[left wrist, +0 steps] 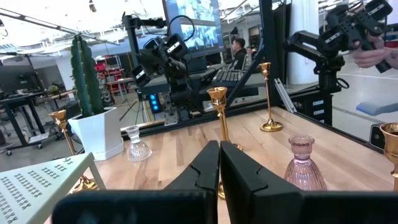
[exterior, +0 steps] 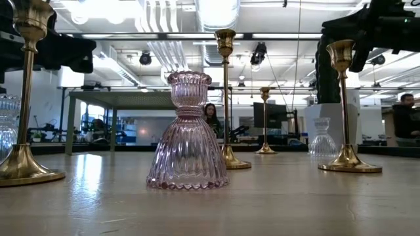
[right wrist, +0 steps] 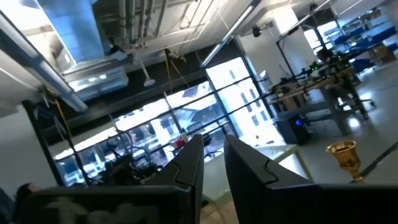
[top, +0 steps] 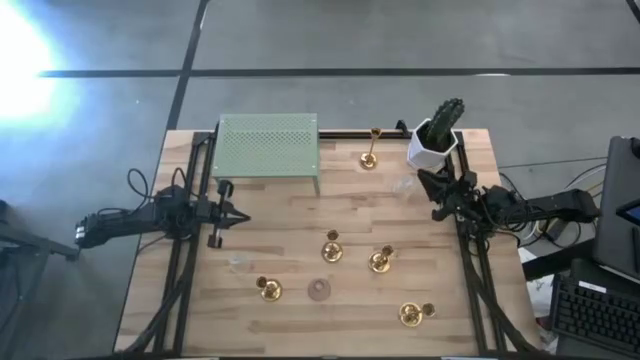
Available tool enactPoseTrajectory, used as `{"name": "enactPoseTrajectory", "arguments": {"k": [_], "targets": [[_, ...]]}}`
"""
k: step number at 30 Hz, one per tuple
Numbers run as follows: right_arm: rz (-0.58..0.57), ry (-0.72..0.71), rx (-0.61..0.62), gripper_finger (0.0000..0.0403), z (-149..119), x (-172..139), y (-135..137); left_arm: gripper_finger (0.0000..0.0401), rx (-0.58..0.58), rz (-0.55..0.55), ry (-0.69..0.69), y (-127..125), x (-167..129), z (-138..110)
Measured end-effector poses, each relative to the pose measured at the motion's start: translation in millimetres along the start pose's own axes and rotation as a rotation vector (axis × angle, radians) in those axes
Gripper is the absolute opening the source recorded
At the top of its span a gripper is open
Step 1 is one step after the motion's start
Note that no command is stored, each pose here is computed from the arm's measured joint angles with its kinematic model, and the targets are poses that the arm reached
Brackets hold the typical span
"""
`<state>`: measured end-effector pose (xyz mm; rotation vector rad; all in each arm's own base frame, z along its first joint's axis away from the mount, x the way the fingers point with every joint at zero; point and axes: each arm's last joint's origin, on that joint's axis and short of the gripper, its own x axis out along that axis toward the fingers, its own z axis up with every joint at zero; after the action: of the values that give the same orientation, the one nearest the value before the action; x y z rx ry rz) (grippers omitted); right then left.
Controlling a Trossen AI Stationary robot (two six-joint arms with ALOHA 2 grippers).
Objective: Pick & Place candle stick holders
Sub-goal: Put the golden candle holder on the shelf
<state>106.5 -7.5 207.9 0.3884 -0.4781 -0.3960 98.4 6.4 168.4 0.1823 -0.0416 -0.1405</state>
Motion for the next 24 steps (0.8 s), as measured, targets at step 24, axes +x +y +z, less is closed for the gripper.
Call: {"name": "enactPoseTrajectory", "arguments": {"k": [24], "targets": [[0.539, 0.156, -0.309, 0.0051, 2.4, 77.3, 65.4, 0.0019, 0.0, 0.0, 0.0, 0.0, 0.0, 0.0]]}}
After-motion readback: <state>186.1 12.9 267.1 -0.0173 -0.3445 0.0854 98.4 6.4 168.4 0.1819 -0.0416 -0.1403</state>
